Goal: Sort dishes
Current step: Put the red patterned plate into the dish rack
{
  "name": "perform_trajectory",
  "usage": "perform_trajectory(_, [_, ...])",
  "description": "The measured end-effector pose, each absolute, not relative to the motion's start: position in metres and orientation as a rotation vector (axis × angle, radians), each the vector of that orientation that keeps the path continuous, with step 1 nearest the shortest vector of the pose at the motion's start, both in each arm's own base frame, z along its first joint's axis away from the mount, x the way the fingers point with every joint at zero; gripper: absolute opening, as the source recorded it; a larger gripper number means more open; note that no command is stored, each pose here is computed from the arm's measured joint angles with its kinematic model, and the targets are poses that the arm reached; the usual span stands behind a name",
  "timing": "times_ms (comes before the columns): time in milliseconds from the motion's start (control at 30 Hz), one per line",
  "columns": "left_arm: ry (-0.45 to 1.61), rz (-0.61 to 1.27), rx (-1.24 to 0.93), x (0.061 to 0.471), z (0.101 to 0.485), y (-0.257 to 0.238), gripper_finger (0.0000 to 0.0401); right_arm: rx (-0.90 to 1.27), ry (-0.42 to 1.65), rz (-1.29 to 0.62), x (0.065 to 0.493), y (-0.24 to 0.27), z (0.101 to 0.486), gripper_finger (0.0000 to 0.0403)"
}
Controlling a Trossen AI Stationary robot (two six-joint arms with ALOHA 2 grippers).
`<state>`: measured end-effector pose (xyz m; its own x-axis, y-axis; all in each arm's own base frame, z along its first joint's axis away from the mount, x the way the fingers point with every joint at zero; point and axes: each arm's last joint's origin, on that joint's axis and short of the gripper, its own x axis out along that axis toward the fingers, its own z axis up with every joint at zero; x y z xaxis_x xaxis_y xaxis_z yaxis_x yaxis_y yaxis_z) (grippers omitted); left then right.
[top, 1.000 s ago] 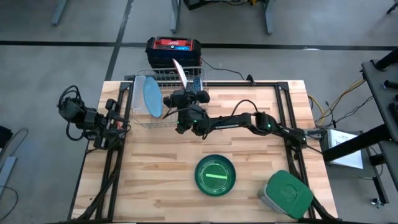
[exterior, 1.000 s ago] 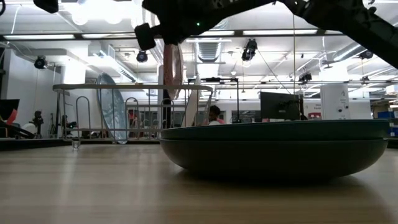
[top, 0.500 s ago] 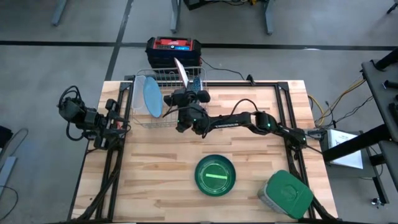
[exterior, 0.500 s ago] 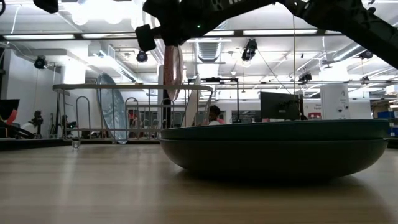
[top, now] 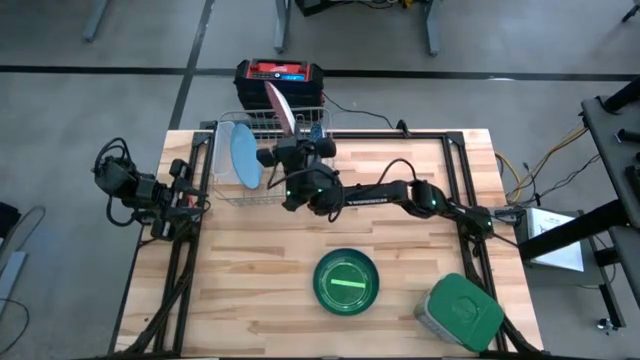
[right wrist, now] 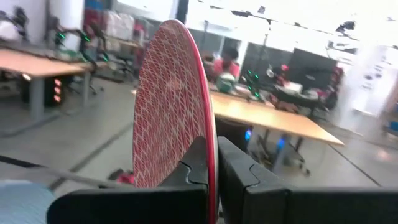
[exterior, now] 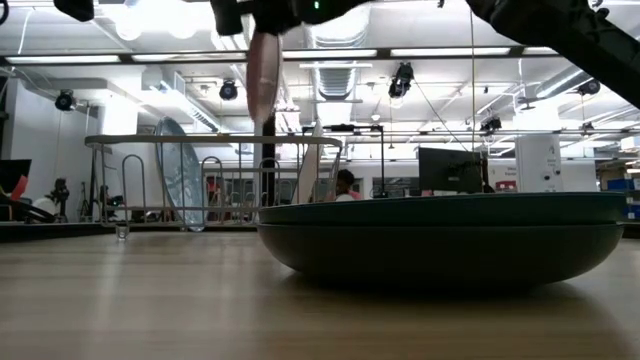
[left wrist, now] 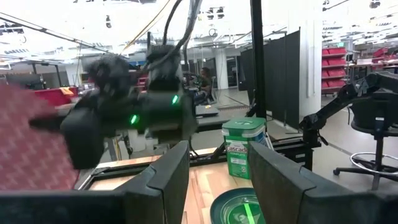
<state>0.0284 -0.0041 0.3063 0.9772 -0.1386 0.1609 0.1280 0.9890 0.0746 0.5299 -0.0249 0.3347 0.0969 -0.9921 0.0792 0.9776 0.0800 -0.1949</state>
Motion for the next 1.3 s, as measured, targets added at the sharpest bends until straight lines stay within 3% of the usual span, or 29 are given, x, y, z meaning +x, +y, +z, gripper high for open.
perform_trajectory(300, [-0.166,-0.135,0.064,0.028,0.306,-0.004,0.0152,-0.268,0.065,-1.44,0.52,-0.024,0.371,0.0])
perform_trajectory(500, [-0.165,-0.135,0.065,0.028,0.306,-0.004,0.0152,-0.533,0.164,-1.249,0.533,-0.036,0.364,0.0])
perform_trajectory(667, [-0.163,-0.136,0.063,0.028,0.306,-0.004,0.0152,-0.463,0.207,-1.229,0.532,-0.055,0.359,0.0])
perform_trajectory(867, [-0.152,-0.137,0.071,0.029,0.305,-0.004,0.0152,-0.289,0.161,-0.877,0.499,-0.051,0.404,0.0])
perform_trajectory(933, [-0.152,-0.137,0.071,0.029,0.305,-0.004,0.0152,-0.202,0.154,-0.839,0.487,-0.052,0.415,0.0])
perform_trajectory(1167, [-0.152,-0.136,0.074,0.029,0.305,-0.004,0.0152,-0.098,0.246,-1.249,0.477,-0.053,0.389,0.0])
perform_trajectory(1300, [-0.153,-0.136,0.074,0.029,0.305,-0.004,0.0152,0.01,0.203,-1.278,0.475,-0.044,0.379,0.0])
